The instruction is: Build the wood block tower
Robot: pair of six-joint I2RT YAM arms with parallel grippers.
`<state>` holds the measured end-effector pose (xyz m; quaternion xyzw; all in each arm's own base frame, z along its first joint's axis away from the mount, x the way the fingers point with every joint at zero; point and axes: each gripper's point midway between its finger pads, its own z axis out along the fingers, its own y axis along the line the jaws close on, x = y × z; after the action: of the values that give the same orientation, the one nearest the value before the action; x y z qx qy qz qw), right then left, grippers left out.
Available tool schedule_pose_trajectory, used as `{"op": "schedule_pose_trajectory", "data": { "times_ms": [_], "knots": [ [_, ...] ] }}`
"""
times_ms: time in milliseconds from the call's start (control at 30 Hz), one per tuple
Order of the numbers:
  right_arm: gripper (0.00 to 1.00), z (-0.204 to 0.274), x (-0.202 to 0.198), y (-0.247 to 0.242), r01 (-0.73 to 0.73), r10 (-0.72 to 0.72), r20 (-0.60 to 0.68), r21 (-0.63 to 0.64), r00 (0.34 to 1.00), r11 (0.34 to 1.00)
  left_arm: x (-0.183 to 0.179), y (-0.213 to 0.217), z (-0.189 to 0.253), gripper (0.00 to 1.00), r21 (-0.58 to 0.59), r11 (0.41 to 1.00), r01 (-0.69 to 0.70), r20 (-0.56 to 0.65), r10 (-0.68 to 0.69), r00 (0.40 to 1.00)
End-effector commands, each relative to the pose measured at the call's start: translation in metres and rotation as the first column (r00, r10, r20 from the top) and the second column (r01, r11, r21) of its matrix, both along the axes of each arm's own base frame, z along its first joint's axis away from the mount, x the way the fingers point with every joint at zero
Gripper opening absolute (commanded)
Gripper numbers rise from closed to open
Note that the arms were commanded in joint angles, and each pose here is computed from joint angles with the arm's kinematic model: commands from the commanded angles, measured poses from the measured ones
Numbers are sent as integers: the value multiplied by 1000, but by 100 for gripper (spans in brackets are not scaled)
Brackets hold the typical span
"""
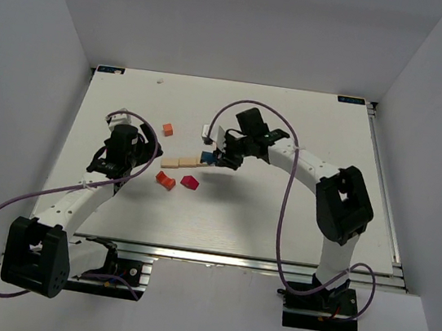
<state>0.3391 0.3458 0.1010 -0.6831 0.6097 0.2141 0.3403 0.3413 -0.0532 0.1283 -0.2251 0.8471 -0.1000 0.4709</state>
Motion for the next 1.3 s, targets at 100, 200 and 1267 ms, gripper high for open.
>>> {"op": "schedule_pose_trajectory", "data": {
  "times_ms": [100, 200, 1267],
  "knots": [
    [21, 24, 3, 47, -129, 126, 58, 36, 990, 991, 2, 3, 16, 98, -8, 1000, -30, 48, 30, 998],
    [21, 34, 13, 70, -171, 166, 90, 53, 982, 984, 2, 5, 17, 98, -10, 999, -45, 50, 46, 998],
    [17, -5, 20, 125, -280, 278, 77, 10, 957, 960, 1, 15, 22, 98, 8, 996, -88, 64, 88, 994]
  ]
}}
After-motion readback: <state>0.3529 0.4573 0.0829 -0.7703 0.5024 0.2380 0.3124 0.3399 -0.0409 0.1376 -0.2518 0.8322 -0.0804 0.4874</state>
